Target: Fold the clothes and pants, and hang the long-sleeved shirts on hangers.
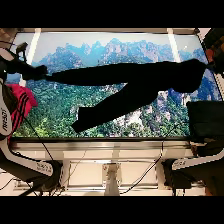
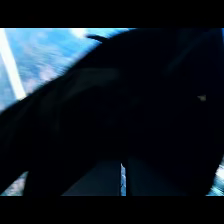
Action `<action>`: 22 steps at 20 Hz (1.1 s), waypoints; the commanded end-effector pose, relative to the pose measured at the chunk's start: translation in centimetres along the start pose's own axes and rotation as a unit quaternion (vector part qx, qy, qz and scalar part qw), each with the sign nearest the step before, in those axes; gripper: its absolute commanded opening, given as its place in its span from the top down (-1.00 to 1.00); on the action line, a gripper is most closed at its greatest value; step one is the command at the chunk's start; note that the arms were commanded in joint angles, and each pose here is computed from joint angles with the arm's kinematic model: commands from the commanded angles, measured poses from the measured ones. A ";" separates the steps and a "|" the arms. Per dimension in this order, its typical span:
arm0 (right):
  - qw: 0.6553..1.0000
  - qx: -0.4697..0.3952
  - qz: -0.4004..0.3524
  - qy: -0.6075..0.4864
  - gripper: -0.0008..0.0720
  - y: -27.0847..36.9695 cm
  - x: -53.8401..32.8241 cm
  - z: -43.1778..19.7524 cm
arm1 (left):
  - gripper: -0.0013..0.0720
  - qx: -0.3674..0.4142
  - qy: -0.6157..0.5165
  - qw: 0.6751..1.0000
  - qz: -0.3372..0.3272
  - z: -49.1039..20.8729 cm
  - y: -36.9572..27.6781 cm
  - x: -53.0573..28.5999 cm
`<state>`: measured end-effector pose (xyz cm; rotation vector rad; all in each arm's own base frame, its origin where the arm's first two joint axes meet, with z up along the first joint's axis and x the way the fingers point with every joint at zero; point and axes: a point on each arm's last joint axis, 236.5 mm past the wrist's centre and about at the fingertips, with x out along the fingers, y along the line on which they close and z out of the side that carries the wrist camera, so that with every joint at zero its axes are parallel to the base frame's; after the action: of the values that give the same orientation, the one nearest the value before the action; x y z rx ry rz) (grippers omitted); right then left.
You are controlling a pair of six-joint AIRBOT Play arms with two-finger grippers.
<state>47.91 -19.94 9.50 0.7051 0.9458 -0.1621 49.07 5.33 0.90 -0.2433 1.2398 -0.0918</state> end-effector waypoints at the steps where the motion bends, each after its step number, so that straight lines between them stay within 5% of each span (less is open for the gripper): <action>1: 0.999 0.016 -0.046 0.021 0.93 -3.6 -0.8 -0.8 | 0.96 0.034 0.021 0.999 -0.021 -1.2 -2.2 0.2; 9: 0.998 0.044 -0.041 -0.005 0.93 -7.7 -4.0 0.2 | 0.95 0.069 -0.184 0.980 -0.033 5.3 -7.0 -10.6; 22: 0.995 0.037 -0.073 0.049 0.93 -8.8 -3.4 -2.2 | 0.95 0.035 0.079 0.996 0.014 -10.7 -1.4 1.7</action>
<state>40.81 -25.72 7.35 0.7189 1.0842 -0.2822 42.89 2.42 0.37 -0.1475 1.2750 -0.1357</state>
